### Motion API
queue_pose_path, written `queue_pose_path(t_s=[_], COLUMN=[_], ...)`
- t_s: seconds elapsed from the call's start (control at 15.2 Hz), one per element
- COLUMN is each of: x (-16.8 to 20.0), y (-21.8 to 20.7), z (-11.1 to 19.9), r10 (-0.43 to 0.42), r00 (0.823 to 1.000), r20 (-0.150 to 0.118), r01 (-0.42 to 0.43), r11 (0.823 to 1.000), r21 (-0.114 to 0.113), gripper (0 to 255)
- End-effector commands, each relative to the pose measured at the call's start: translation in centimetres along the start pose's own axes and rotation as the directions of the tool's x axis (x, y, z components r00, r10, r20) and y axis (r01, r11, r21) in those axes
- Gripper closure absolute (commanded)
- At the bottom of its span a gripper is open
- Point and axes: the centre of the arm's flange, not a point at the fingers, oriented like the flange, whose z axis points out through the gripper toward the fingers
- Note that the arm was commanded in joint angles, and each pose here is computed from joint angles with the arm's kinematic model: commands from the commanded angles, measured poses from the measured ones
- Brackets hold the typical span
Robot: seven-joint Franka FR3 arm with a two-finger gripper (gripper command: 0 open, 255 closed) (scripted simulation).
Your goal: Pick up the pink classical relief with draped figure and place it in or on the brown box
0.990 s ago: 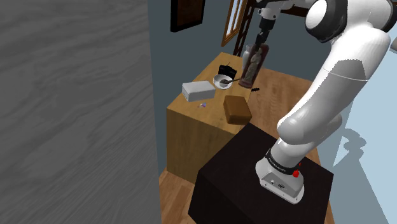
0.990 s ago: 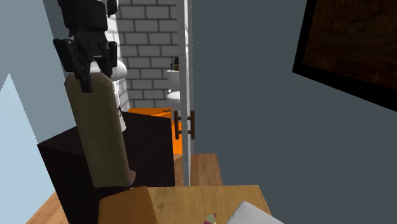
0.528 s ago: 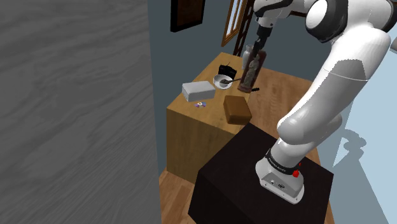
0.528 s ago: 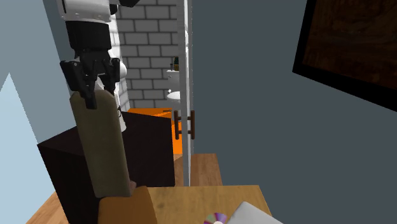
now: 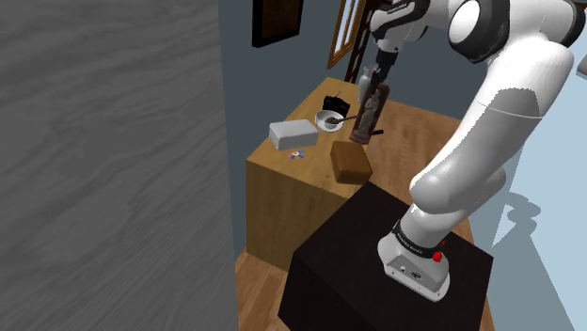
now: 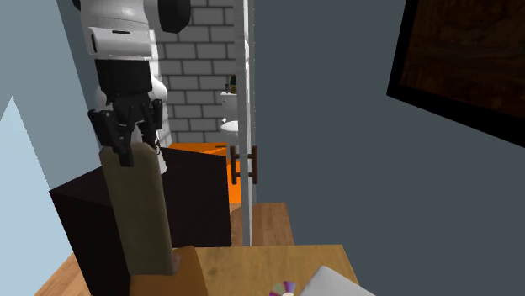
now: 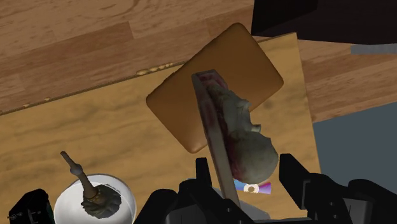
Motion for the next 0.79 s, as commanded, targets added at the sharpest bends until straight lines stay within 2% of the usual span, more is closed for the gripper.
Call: queue_pose_path(t_s=[0.0, 0.73], x=[-0.1, 0.0], y=[0.0, -0.3], z=[1.0, 6.8], r10=[0.0, 0.0], r00=[1.0, 1.0], r20=[-0.002, -0.002], r01=[0.0, 0.0], r11=[1.0, 1.0], r21=[-0.001, -0.001], gripper=[255, 255])
